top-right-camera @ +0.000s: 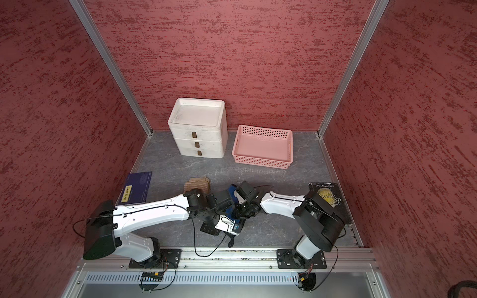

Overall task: Fold the square dishcloth
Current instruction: Fold the cleaning item at the center of the board.

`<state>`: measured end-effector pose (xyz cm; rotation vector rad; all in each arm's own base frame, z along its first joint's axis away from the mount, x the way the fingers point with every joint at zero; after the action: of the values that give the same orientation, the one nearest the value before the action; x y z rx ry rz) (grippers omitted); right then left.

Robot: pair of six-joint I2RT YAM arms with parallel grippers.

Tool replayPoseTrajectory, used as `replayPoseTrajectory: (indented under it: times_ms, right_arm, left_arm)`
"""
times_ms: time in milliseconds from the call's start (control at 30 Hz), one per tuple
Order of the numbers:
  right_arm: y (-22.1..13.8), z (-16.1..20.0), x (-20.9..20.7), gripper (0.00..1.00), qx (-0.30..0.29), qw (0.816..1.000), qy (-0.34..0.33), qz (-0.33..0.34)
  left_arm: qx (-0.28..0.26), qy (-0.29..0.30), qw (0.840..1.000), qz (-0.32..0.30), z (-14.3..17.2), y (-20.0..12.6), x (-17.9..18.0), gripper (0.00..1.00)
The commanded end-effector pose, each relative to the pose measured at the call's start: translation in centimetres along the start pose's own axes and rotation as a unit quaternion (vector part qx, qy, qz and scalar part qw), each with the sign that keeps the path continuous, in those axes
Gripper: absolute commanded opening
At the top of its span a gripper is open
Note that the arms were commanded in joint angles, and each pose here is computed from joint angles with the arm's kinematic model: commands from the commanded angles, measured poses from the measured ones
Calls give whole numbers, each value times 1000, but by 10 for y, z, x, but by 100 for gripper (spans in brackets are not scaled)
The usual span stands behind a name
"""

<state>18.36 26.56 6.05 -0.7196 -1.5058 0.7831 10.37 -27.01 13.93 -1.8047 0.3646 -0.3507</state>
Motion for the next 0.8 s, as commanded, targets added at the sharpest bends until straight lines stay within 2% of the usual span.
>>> replayPoseTrajectory:
  times_ms: [0,67,200,300,500,600,767]
  right_arm:
    - [-52,-26,0,22,-78,997,0,-10]
    - [-59,-39,-13,20,-92,996,20,-4]
    - [-29,-43,-37,14,-54,997,59,7]
    - [-24,-48,-44,14,-58,996,72,-9]
    - [-16,-45,-58,13,-44,995,84,5]
    - [-33,-50,-57,11,-64,994,92,-17]
    - [-79,-64,-61,9,-138,983,117,-34]
  left_arm:
    - [-1,3,1000,9,-2,-12,14,9]
    - [2,-4,1000,13,-1,-13,25,9]
    - [6,-12,1000,21,5,-10,43,9]
    - [-4,-17,1000,18,6,-9,61,10]
    - [-28,4,1000,-1,5,-7,87,10]
    - [-28,3,999,-21,7,0,106,10]
    - [-42,-3,996,-79,6,7,144,10]
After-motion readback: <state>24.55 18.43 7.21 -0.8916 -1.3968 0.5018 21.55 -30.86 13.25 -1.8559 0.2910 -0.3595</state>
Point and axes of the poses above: each gripper's point midway between its finger pads, its own y axis out along the fingers, its own x axis along the line the jaws close on, z = x × y, the point moved 3 cm from there along -y, back along the fingers, and after that the axes turned 6 degrees about y, right-handed, at the moved point
